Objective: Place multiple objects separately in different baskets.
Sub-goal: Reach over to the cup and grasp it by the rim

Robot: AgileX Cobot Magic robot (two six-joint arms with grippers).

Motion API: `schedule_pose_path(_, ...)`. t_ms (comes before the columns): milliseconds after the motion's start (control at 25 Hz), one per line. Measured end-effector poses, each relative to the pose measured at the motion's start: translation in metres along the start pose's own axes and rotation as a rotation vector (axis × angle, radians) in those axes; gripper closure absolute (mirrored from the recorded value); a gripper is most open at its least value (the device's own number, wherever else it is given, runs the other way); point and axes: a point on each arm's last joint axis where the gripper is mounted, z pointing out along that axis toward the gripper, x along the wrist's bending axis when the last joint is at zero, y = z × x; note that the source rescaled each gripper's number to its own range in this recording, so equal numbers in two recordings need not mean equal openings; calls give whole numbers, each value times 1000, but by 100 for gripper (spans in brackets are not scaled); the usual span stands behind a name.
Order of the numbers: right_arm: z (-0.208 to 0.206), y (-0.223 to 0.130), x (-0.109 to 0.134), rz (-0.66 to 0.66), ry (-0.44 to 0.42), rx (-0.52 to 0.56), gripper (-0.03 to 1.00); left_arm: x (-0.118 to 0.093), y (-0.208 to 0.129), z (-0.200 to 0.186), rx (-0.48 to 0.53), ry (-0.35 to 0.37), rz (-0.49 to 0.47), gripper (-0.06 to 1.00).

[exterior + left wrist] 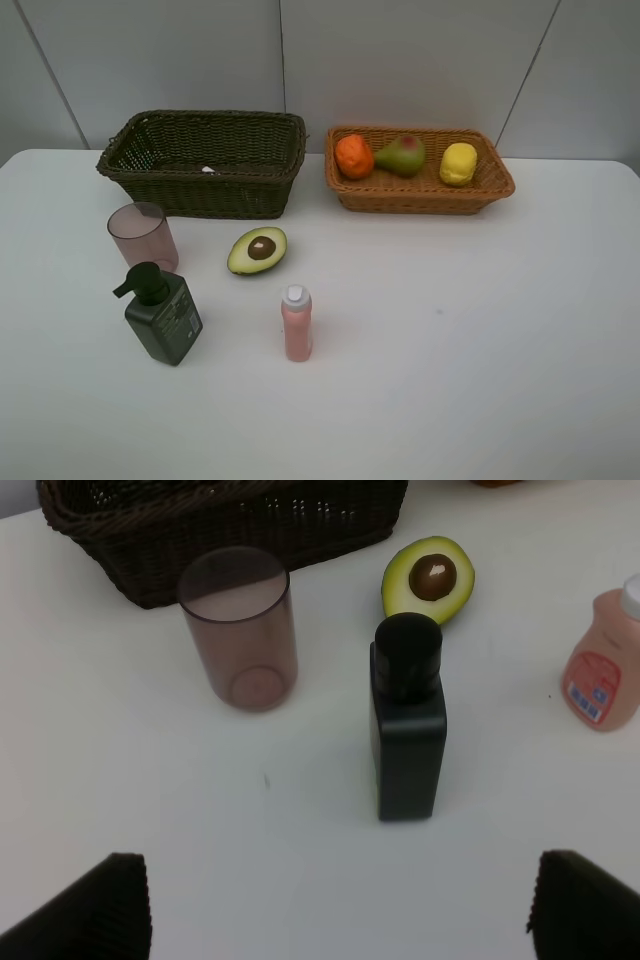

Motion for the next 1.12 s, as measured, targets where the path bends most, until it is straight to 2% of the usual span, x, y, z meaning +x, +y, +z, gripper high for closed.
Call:
schedule_pose_path(240, 0, 0, 0, 2, 0, 0, -3, 1, 18, -10, -59, 23, 11, -6)
schedule_pose_path(560, 0, 0, 0, 3, 0, -1, -3, 15, 80, 2, 51, 78, 24, -6)
schedule_pose_path(960, 0, 0, 0, 3, 0, -1, -3, 42, 152, 70, 188, 137, 52, -6)
schedule_pose_path(1120, 0, 0, 0, 3, 0, -2, -3, 51, 167, 107, 260, 149, 3, -6)
